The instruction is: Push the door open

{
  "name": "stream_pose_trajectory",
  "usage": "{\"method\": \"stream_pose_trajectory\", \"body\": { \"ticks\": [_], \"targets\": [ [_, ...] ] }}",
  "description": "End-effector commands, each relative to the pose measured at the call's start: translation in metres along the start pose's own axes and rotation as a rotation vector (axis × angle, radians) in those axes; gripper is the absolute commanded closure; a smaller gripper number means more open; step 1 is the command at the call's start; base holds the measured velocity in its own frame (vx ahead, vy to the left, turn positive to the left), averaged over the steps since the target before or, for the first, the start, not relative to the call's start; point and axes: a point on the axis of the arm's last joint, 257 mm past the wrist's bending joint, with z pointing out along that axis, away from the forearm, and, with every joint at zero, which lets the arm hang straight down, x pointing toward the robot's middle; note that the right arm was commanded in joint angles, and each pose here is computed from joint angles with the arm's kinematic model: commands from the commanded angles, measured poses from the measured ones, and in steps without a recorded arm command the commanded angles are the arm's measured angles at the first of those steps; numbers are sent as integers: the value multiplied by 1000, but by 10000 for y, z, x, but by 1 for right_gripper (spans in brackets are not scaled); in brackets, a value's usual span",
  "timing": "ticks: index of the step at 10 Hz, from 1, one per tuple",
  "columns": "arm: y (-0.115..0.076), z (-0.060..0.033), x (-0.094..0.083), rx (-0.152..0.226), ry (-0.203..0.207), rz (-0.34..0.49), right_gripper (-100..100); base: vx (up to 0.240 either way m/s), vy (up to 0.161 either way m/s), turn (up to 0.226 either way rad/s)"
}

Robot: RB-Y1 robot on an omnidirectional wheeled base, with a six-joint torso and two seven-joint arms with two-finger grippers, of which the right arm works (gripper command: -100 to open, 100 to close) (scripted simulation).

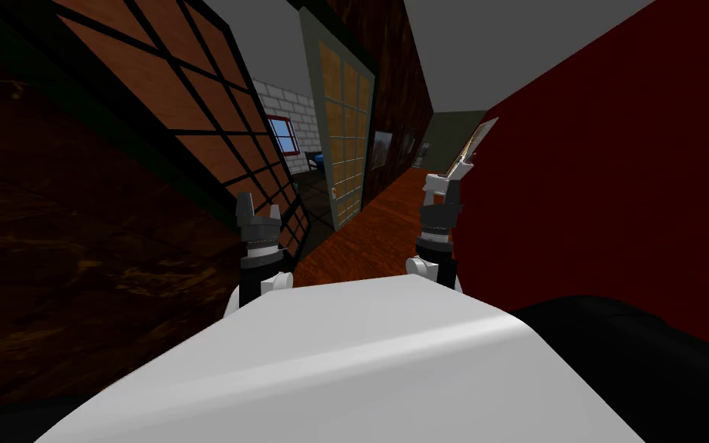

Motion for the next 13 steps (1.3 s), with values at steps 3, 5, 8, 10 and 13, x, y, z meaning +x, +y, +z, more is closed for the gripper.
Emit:
{"method": "stream_pose_trajectory", "body": {
  "ticks": [3, 5, 8, 10, 13],
  "targets": [
    [-172, -63, -23, 27, -7, 70, -100, 70, -27, 228],
    [-317, -122, -48, 50, -17, 129, -100, 112, -55, 303],
    [-540, -223, -95, 86, -38, 218, -100, 106, -74, 312],
    [-674, -290, -128, 107, -54, 271, -100, 119, -77, 289],
    [-907, -420, -193, 143, -88, 363, -100, 86, -78, 266]
  ]
}}
